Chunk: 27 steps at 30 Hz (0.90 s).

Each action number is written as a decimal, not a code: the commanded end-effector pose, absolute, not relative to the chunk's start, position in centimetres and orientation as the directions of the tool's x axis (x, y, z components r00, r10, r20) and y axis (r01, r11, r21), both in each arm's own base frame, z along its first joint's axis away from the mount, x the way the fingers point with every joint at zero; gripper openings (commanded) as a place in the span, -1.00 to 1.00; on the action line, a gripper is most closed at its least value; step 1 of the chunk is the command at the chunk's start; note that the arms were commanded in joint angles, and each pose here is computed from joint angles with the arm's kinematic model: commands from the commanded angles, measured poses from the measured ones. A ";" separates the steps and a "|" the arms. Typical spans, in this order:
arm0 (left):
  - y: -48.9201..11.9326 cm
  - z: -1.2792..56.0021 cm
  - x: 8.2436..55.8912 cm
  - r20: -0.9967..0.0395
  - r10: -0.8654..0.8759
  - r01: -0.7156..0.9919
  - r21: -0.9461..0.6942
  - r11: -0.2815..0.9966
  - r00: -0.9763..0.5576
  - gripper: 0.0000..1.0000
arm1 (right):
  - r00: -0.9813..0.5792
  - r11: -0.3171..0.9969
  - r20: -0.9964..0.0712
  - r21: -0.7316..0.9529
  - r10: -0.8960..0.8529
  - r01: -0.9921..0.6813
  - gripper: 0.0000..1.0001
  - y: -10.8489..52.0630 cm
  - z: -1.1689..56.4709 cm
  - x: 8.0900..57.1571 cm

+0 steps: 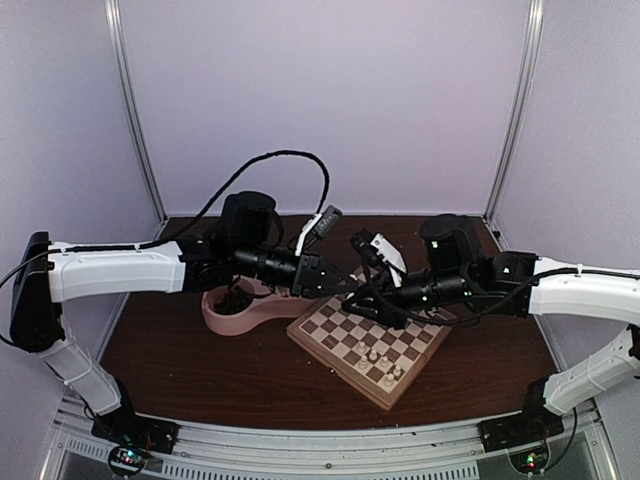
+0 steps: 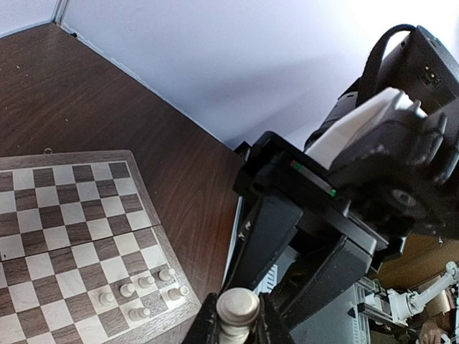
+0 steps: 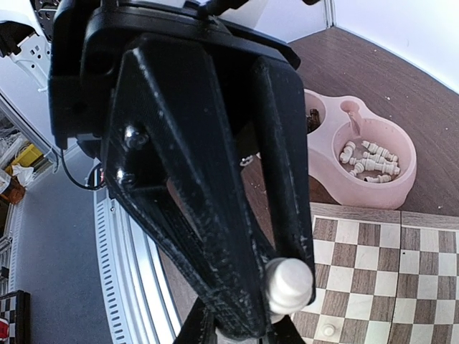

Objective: Set up the chess pieces on the board
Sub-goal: Pass from the right arm to the left, then place the queen at d1.

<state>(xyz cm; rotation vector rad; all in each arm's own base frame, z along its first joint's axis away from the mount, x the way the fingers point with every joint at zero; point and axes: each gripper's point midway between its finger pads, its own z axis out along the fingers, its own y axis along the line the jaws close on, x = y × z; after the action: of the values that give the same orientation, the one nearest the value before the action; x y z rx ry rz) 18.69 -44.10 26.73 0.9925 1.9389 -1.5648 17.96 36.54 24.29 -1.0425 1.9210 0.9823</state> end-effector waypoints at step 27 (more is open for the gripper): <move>-42.8 15.5 21.2 -0.881 0.276 0.885 -0.269 0.380 -0.386 -0.93 | -0.393 0.937 -0.901 -0.037 -0.182 -0.348 0.31 15.0 17.2 21.7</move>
<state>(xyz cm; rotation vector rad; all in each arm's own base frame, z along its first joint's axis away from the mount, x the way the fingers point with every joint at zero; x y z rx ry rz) 19.28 -42.29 15.49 1.0449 1.9657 -1.0831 20.66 18.34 17.39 -0.5175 2.0360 0.3241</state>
